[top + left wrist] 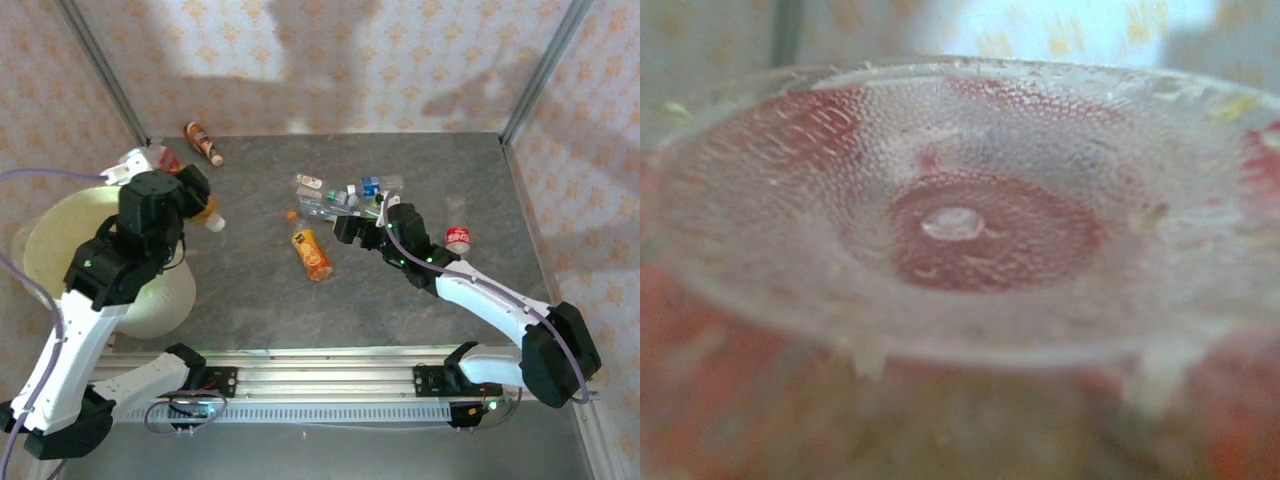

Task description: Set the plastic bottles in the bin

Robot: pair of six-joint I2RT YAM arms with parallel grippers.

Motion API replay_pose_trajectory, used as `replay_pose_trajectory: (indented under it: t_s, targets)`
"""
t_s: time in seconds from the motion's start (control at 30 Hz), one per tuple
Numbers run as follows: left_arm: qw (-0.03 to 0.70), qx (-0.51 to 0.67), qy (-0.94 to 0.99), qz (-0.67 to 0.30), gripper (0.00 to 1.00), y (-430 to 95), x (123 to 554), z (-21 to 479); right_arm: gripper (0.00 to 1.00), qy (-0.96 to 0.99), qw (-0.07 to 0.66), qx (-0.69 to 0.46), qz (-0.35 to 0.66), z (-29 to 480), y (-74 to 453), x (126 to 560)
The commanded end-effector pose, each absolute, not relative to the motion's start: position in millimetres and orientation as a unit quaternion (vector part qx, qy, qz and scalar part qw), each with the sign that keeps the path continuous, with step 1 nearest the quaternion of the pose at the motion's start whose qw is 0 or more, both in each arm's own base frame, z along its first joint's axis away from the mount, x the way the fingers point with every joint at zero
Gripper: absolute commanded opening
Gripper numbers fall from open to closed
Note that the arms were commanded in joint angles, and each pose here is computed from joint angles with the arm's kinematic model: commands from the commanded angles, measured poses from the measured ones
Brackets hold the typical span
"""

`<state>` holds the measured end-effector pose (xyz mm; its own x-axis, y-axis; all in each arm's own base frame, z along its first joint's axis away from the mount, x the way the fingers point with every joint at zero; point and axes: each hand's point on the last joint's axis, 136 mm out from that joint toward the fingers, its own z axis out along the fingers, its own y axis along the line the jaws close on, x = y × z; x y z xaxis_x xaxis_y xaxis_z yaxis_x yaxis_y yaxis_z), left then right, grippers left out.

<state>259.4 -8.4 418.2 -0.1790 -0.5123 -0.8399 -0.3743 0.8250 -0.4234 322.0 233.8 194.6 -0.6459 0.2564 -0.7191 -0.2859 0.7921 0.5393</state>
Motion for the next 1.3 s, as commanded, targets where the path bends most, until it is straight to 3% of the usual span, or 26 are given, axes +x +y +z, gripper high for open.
replay_pose_trajectory:
  t_s: [0.0, 0.17, 0.47, 0.63, 1.07, 1.27]
  targets:
    - [0.596, -0.342, 0.721, 0.083, 0.49, 51.7, 223.8, 429.6, 0.99, 0.847, 0.433, 0.021, 0.307, 202.7, 228.1, 334.7]
    - [0.634, -0.403, 0.644, 0.146, 0.49, 92.4, 189.5, 448.0, 0.99, 0.848, 0.433, 0.029, 0.304, 202.7, 226.8, 337.7]
    - [0.607, -0.439, 0.632, 0.2, 0.49, 120.5, 161.5, 439.6, 1.0, 0.856, 0.424, 0.012, 0.296, 194.9, 227.4, 333.5]
    - [0.59, -0.464, 0.635, 0.183, 0.49, 127.0, 171.6, 421.7, 1.0, 0.856, 0.418, 0.005, 0.302, 194.3, 231.3, 332.3]
    - [0.449, -0.519, 0.725, 0.055, 0.52, 146.8, 221.7, 334.1, 1.0, 0.86, 0.422, -0.015, 0.287, 188.5, 223.4, 323.1]
    - [0.443, -0.536, 0.719, -0.005, 0.55, 149.0, 235.1, 313.3, 1.0, 0.862, 0.416, -0.024, 0.29, 188.6, 228.1, 324.0]
